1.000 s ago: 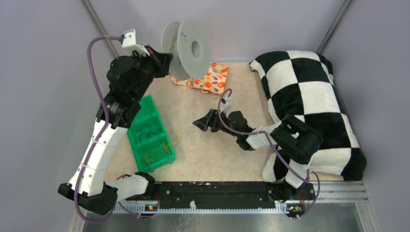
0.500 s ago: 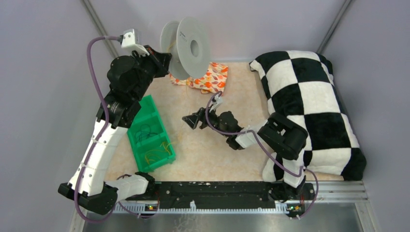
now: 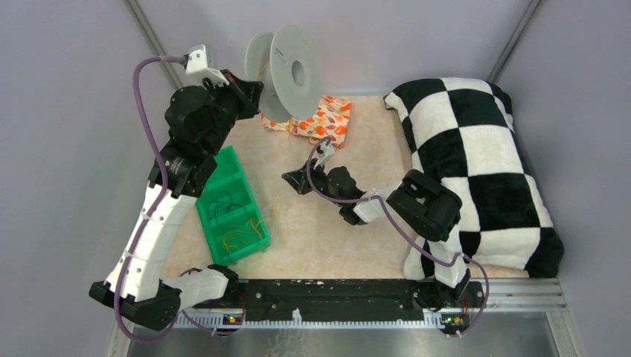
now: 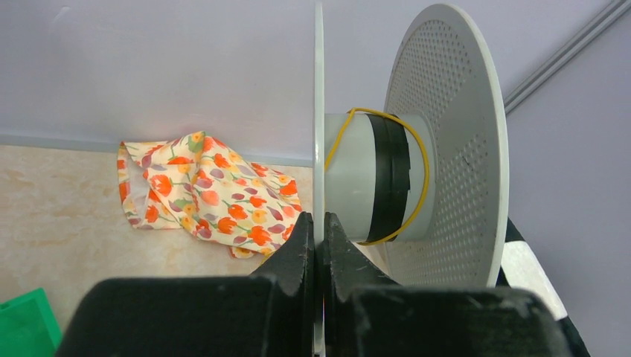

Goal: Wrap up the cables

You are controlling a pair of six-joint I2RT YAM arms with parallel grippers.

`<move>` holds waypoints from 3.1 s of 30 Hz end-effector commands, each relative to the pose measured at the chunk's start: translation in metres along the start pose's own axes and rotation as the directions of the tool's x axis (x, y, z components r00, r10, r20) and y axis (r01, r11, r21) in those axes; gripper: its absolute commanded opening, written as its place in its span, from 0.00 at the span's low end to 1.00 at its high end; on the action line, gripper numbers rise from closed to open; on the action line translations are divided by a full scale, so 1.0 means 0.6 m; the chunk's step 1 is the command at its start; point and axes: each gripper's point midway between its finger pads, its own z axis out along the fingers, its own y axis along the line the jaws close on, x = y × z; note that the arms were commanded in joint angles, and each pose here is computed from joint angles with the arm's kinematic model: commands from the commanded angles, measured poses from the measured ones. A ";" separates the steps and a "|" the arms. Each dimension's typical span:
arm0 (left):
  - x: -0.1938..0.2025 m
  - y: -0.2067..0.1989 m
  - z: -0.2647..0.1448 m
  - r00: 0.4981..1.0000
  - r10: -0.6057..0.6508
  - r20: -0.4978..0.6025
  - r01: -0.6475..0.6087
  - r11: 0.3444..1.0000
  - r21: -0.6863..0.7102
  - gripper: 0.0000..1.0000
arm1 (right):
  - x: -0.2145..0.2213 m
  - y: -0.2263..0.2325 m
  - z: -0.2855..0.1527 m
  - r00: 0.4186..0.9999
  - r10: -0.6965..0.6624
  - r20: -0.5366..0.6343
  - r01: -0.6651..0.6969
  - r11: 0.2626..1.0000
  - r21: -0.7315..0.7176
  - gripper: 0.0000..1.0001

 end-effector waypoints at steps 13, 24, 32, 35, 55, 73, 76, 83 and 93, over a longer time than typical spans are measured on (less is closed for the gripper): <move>-0.036 0.041 -0.004 0.975 -0.115 0.190 0.138 0.985 -0.108 0.00 | 0.004 -0.039 -0.177 0.961 -0.209 -0.183 0.243 0.951 0.189 0.00; 0.047 0.088 0.046 0.966 -0.192 0.173 0.224 0.956 -0.189 0.00 | -0.001 0.059 -0.240 0.858 -0.364 -0.362 0.395 0.918 0.013 0.00; 0.099 0.094 0.073 0.969 -0.212 0.127 0.232 0.957 -0.172 0.00 | -0.012 0.127 -0.271 0.808 -0.395 -0.438 0.407 0.911 -0.071 0.00; 0.115 0.095 0.074 0.974 -0.200 0.103 0.215 0.963 -0.164 0.00 | -0.021 0.152 -0.270 0.800 -0.385 -0.460 0.387 0.917 -0.096 0.00; 0.147 0.137 0.065 0.971 -0.199 0.136 0.228 0.939 -0.257 0.00 | -0.060 0.310 -0.258 0.774 -0.439 -0.456 0.286 0.886 -0.366 0.00; 0.156 0.142 0.072 0.975 -0.173 0.143 0.209 0.932 -0.296 0.00 | -0.066 0.353 -0.258 0.784 -0.443 -0.435 0.254 0.868 -0.427 0.00; 0.158 0.119 0.076 0.988 -0.113 0.108 0.137 0.958 -0.253 0.00 | -0.072 0.357 -0.259 0.782 -0.457 -0.423 0.267 0.860 -0.435 0.00; 0.193 0.068 0.102 0.981 0.164 -0.104 -0.175 0.979 -0.105 0.00 | -0.131 0.312 -0.244 0.741 -0.577 -0.344 0.439 0.804 -0.402 0.00; 0.265 -0.009 0.049 0.832 0.513 -0.211 -0.409 0.825 0.390 0.00 | -0.237 0.287 -0.267 0.725 -0.634 -0.269 0.441 0.728 -0.524 0.00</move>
